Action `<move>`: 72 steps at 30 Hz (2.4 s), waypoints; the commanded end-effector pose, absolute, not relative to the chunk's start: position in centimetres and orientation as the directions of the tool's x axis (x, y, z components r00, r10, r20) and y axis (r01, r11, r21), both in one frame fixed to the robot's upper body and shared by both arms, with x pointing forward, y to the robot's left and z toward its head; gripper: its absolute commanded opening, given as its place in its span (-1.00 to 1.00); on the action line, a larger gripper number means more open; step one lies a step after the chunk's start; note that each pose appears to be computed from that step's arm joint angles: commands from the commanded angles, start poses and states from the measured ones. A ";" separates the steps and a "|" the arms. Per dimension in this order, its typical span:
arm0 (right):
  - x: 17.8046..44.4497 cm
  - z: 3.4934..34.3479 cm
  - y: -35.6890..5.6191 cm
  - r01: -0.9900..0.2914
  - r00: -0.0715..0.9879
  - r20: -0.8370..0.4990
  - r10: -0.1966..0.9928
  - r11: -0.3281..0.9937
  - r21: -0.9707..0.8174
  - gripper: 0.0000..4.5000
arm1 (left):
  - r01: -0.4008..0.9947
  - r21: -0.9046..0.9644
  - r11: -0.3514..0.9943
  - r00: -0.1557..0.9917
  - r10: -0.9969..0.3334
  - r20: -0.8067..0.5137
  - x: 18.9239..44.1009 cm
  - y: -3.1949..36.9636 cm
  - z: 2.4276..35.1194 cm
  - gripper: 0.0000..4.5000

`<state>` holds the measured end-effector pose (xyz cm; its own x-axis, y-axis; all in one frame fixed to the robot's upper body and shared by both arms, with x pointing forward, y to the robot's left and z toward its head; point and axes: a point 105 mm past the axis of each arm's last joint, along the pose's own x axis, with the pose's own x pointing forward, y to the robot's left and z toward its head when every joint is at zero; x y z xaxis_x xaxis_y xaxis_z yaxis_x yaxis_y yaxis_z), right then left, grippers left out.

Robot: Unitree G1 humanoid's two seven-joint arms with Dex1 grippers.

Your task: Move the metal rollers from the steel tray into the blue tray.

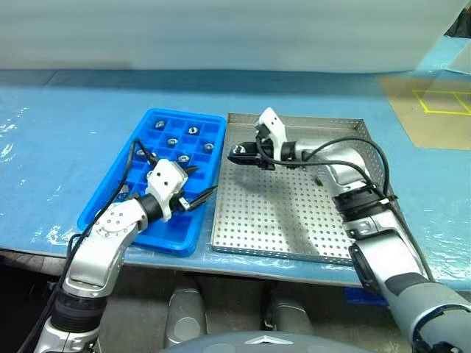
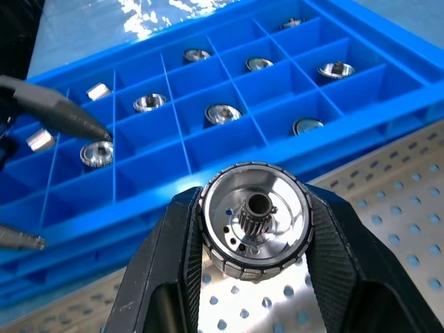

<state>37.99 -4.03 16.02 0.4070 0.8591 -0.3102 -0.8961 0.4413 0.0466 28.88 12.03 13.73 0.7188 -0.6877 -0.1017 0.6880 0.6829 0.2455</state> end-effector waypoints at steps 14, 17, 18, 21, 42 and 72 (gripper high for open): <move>37.3 16.6 1.3 -0.972 0.216 -0.333 0.918 0.234 0.014 -0.27 | 0.585 0.273 0.764 0.804 -0.590 -0.072 26.5 14.0 15.2 0.54; 36.8 16.4 1.9 -0.981 0.172 -0.339 0.925 0.190 0.023 -0.27 | 0.573 0.267 0.775 0.814 -0.575 -0.081 25.8 14.2 15.0 0.54; 36.6 16.4 2.1 -0.984 0.157 -0.340 0.927 0.176 0.025 -0.27 | 0.569 0.266 0.778 0.818 -0.569 -0.087 25.6 14.3 14.9 0.54; 36.2 16.2 2.5 -0.989 0.126 -0.351 0.928 0.144 0.025 -0.27 | 0.559 0.263 0.786 0.826 -0.555 -0.098 25.1 14.7 14.7 0.54; 37.5 13.7 0.6 -0.986 0.162 -0.507 0.846 0.163 -0.042 -0.27 | 0.550 0.259 0.794 0.833 -0.544 -0.100 25.0 14.8 14.5 0.54; 39.7 16.9 -12.1 -0.738 0.666 -0.196 0.720 0.675 -0.025 0.78 | 0.745 0.245 0.621 0.648 -0.761 -0.040 30.9 8.8 16.4 0.54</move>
<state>39.81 -11.73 14.95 0.6390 0.7255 -0.2557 -0.7501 0.6613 0.0015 30.92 9.62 15.36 0.6785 -0.7306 -0.0771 0.7268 0.6521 0.2157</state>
